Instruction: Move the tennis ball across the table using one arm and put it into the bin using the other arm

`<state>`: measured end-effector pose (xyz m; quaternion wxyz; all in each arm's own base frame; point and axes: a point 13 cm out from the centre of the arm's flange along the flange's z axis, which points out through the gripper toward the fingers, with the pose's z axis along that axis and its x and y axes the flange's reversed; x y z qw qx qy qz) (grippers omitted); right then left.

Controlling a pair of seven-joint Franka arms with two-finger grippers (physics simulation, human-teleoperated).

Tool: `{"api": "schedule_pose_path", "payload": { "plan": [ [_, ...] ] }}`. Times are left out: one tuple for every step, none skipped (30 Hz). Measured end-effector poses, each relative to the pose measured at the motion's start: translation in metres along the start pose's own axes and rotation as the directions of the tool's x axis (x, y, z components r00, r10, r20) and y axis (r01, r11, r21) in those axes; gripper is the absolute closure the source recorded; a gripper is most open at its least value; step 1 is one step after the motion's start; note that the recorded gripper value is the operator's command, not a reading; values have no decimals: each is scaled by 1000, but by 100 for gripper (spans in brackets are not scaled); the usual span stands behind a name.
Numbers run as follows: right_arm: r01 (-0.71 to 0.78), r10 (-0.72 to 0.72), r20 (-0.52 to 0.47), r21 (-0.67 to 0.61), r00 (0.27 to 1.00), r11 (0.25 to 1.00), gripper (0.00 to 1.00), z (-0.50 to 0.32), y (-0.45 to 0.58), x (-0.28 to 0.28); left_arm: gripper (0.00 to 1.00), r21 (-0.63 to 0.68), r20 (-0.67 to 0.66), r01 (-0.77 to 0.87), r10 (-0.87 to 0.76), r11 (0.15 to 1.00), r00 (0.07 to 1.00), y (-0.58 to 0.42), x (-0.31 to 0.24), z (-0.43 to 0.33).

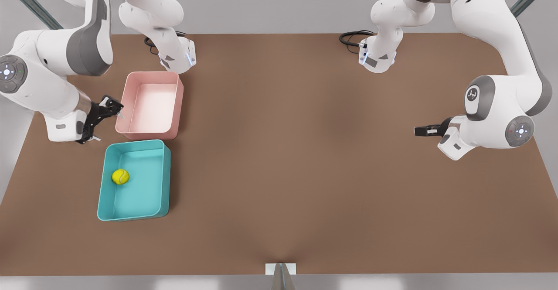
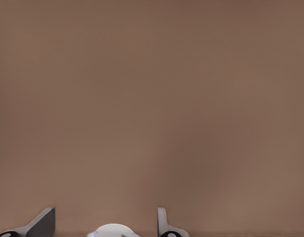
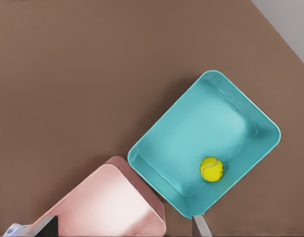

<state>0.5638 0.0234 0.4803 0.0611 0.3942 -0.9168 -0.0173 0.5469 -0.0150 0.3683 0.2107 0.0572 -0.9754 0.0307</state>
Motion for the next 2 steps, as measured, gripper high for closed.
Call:
{"api": "schedule_pose_path", "payload": {
  "plan": [
    [-63,63,-15,-12,998,998,0,-1,7,11,0,0,-1,0,0,1000,1000,0,0,0],
    [-122,121,-28,-21,992,992,0,-1,12,18,0,0,-1,0,0,1000,1000,0,0,0]
  ]
}}
